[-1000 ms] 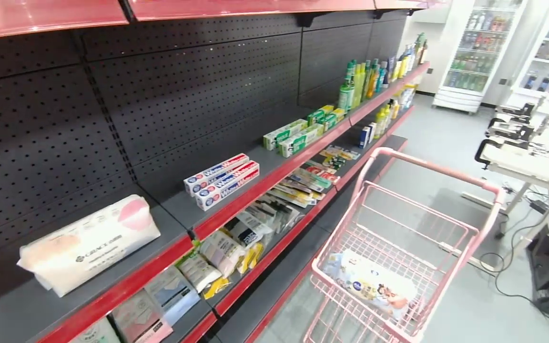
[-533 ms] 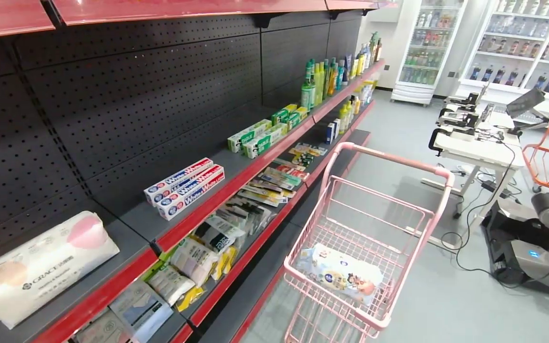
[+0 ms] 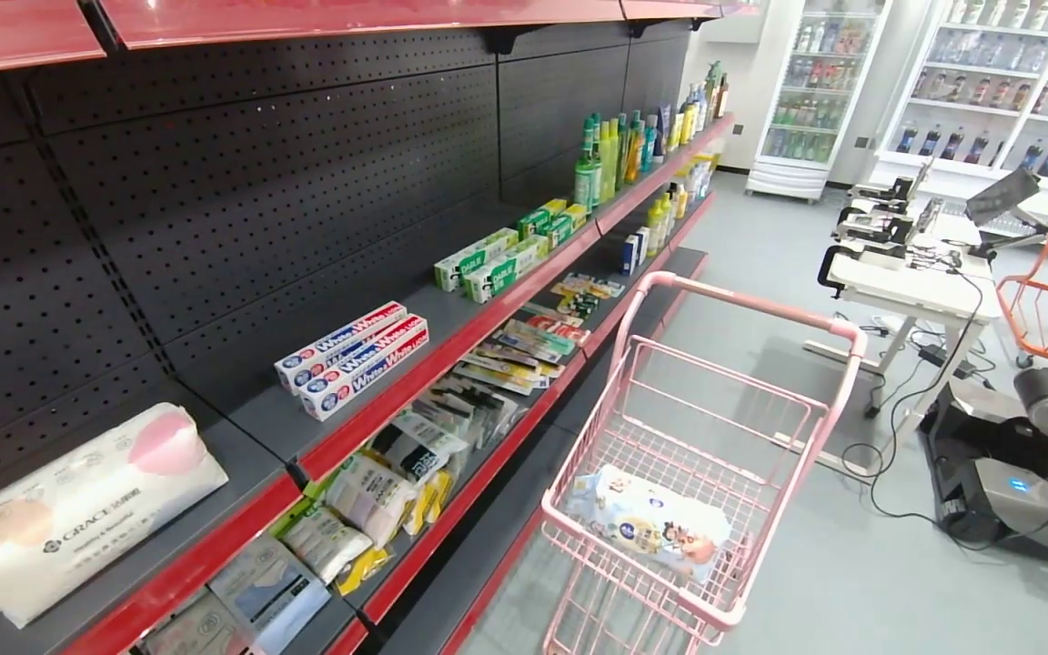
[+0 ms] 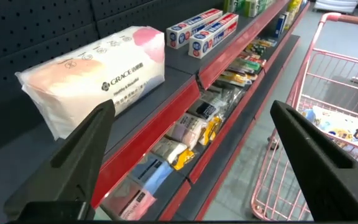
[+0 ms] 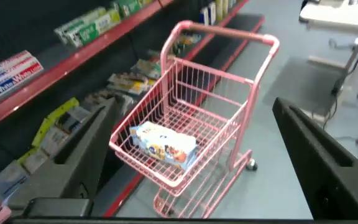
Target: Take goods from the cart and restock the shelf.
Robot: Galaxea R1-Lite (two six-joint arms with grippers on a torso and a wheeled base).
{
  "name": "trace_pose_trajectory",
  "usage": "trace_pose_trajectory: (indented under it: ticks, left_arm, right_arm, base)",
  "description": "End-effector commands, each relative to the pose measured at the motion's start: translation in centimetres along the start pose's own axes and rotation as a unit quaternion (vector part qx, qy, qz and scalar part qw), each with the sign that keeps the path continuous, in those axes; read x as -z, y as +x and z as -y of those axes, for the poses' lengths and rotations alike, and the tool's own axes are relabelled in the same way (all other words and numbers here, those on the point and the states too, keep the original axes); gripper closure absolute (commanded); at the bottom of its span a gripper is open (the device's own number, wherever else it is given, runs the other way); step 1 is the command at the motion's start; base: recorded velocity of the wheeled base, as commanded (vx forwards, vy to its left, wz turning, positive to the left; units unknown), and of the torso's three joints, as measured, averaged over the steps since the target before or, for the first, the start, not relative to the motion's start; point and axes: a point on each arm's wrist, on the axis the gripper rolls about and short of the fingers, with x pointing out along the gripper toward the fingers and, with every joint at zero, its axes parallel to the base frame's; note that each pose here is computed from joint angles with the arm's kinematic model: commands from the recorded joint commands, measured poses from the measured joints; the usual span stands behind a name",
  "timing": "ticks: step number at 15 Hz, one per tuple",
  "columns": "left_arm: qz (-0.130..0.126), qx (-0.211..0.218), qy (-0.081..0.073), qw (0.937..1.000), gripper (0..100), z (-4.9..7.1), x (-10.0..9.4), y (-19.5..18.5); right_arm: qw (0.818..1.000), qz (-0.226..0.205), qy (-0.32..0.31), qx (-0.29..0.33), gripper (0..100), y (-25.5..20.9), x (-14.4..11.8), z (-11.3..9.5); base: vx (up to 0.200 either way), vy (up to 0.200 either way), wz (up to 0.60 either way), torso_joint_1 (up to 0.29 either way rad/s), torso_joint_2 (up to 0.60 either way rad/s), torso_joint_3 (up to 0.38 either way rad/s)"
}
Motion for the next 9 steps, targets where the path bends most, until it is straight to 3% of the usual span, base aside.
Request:
trace_pose_trajectory:
  ticks: [1, 2, 4, 5, 9]
  left_arm:
    - [-0.001, 0.0, 0.0, 1.0, 0, 0.0, 0.0, 0.0]
    - [-0.001, 0.0, 0.0, 1.0, 0, 0.0, 0.0, 0.0]
    - [-0.001, 0.0, 0.0, 1.0, 0, 0.0, 0.0, 0.0]
    - [-0.001, 0.0, 0.0, 1.0, 0, 0.0, 0.0, 0.0]
    - [-0.001, 0.0, 0.0, 1.0, 0, 0.0, 0.0, 0.0]
  right_arm:
    - [0.974, -0.226, 0.023, 0.021, 0, 16.5, -1.8, 0.0]
    - [0.968, -0.249, -0.018, 0.013, 0, 18.4, -0.9, 0.3]
    - [0.936, -0.323, -0.132, -0.042, 0, 21.4, 1.8, 1.8]
    - [0.919, -0.353, -0.139, -0.108, 0, 23.4, 3.6, 2.3]
    - [0.882, -0.417, -0.164, -0.147, 0, 27.5, 7.7, 2.2]
  base:
    - [0.0, 0.0, 0.0, 0.0, 0.0, 0.0]
    - [0.0, 0.0, 0.0, 0.0, 0.0, 0.0]
    - [0.0, 0.0, 0.0, 0.0, 0.0, 0.0]
    - [0.0, 0.0, 0.0, 0.0, 0.0, 0.0]
    - [0.0, 0.0, 0.0, 0.0, 0.0, 0.0]
